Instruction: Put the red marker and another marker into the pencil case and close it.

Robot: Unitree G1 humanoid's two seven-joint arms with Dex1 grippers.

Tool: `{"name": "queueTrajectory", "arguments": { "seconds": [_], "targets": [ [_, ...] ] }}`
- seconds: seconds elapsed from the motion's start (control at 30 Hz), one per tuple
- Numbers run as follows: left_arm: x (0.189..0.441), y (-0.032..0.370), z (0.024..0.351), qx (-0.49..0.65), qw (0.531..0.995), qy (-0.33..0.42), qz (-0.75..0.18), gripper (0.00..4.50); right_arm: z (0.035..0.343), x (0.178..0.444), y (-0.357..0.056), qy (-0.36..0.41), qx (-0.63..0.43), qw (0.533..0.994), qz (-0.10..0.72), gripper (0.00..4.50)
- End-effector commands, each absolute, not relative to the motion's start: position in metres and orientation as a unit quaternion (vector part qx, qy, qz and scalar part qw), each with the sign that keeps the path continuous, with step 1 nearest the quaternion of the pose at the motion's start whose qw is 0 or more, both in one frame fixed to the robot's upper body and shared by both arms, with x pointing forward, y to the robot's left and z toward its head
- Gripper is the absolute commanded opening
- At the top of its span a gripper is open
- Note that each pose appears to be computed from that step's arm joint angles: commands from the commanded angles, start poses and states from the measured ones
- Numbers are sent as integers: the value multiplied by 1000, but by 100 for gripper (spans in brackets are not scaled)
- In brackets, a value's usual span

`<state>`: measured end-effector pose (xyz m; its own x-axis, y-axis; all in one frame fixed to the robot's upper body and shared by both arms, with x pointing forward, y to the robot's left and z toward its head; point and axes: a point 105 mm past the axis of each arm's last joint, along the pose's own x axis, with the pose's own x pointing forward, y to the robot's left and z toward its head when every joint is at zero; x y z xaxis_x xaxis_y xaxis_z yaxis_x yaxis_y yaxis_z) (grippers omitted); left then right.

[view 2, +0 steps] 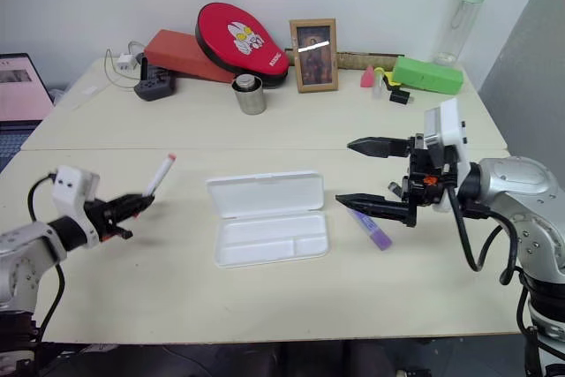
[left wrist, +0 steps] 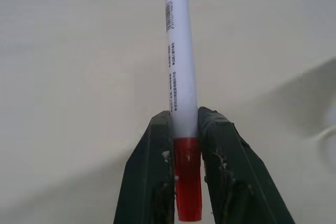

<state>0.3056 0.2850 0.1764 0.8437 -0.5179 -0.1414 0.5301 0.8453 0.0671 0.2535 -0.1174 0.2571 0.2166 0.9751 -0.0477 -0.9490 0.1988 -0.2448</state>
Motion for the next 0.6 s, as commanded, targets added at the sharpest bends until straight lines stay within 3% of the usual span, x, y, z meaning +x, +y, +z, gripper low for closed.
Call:
{"name": "queueTrajectory", "arguments": {
  "seconds": [0.03, 0.13, 0.23, 0.3, 0.6],
  "targets": [
    [277, 230, 224, 71, 907, -3, -415, 42, 275, 242, -123, -85, -118, 763, 629, 450],
    [257, 198, 234, 87, 861, 15, -502, 42, 278, 240, -125, -91, -112, 764, 629, 450],
    [245, 172, 199, 179, 805, 116, -554, 42, 276, 238, -123, -92, -112, 765, 628, 450],
    [244, 163, 189, 203, 782, 141, -573, 42, 274, 236, -121, -92, -110, 766, 627, 450],
    [281, 162, 153, 311, 734, 166, -581, 42, 265, 230, -125, -80, -111, 784, 605, 450]
  ]
}}
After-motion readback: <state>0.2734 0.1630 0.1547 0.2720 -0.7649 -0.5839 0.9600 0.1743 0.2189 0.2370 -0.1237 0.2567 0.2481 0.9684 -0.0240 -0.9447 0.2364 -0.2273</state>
